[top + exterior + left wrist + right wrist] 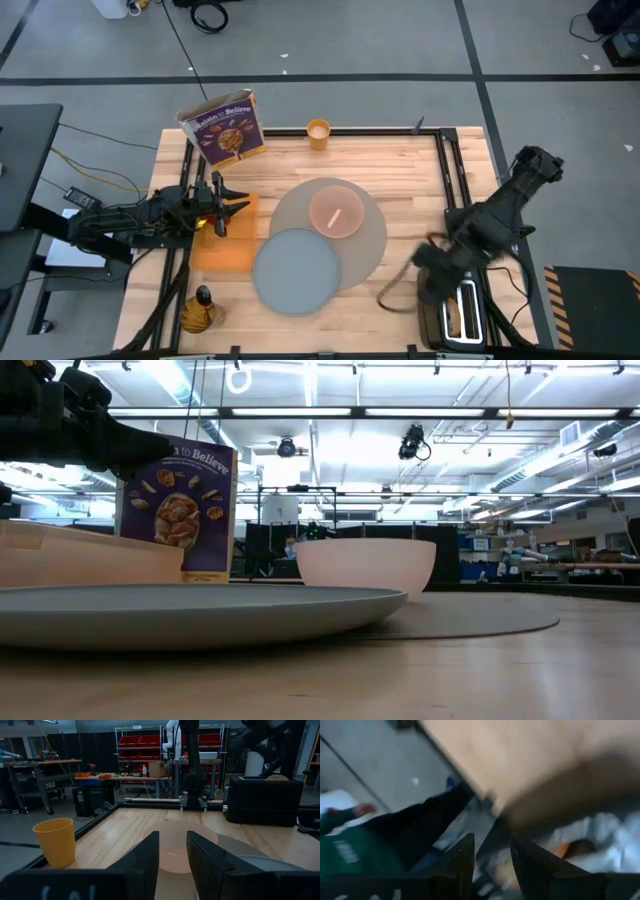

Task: Arrange a breakfast setting
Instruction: Put the bagel from the toaster on the blue plate

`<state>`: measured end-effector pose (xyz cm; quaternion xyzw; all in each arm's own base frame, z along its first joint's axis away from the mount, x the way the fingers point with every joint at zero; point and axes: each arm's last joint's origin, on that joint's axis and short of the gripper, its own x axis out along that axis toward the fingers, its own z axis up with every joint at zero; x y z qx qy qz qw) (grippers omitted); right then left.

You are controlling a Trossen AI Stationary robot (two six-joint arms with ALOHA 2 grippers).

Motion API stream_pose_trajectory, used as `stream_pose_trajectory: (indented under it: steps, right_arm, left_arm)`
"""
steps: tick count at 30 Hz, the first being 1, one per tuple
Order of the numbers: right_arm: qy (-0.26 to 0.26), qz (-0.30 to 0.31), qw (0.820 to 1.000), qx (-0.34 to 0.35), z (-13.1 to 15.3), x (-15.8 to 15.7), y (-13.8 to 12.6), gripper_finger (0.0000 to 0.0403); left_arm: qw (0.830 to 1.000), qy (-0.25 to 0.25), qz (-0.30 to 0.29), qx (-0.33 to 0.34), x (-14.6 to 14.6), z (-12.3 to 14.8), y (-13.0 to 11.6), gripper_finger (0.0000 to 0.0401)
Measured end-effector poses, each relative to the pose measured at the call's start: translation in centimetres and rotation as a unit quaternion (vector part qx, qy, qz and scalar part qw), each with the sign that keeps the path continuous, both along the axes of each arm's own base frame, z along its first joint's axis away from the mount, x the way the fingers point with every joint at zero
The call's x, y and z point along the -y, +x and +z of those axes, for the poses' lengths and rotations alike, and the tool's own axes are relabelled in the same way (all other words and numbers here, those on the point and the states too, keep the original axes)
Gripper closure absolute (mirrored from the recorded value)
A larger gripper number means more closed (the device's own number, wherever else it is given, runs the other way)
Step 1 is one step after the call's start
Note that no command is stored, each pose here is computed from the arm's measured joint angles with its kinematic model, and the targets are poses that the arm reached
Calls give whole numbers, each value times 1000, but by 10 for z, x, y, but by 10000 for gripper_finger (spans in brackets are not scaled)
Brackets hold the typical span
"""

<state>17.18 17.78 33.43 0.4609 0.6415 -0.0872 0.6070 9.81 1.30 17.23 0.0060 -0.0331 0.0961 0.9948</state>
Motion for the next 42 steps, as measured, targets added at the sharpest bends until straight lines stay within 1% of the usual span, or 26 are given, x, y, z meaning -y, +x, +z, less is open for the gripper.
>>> stream_pose_trajectory:
  steps: [2, 3, 6, 7, 12, 14, 18, 20, 25, 30, 32, 37, 42]
  right_arm:
    - [38, -46, 997, -47, 1, -18, -11, 270]
    - [49, -60, 995, -68, 1, -24, -16, 269]
    - [45, -87, 987, -126, -3, -34, -29, 267]
    - [36, -91, 986, -137, -4, -35, -32, 266]
    - [-53, -120, 975, -179, -12, -24, -46, 249]
    - [-69, -130, 970, -196, -13, -21, -48, 235]
    - [-54, -141, 968, -200, -12, -22, -45, 216]
    - [-53, -153, 967, -196, -14, -25, -43, 214]
    - [-55, -158, 966, -199, -22, -35, -36, 215]
    - [-37, -151, 963, -221, -40, -44, -31, 215]
    - [-37, -152, 960, -230, -48, -46, -31, 216]
    - [-15, -154, 963, -222, -56, -50, -28, 232]
    - [-3, -176, 958, -226, -66, -51, -27, 261]
  left_arm:
    - [1000, 0, 0, 0, 0, 0, 0, 294]
    - [1000, 0, 0, 0, 0, 0, 0, 294]
    - [1000, 0, 0, 0, 0, 0, 0, 294]
    - [1000, 0, 0, 0, 0, 0, 0, 294]
    - [1000, 0, 0, 0, 0, 0, 0, 294]
    - [1000, 0, 0, 0, 0, 0, 0, 294]
    - [1000, 0, 0, 0, 0, 0, 0, 294]
    - [1000, 0, 0, 0, 0, 0, 0, 294]
    - [1000, 0, 0, 0, 0, 0, 0, 294]
    - [1000, 0, 0, 0, 0, 0, 0, 294]
    - [1000, 0, 0, 0, 0, 0, 0, 294]
    - [1000, 0, 0, 0, 0, 0, 0, 294]
    - [1000, 0, 0, 0, 0, 0, 0, 294]
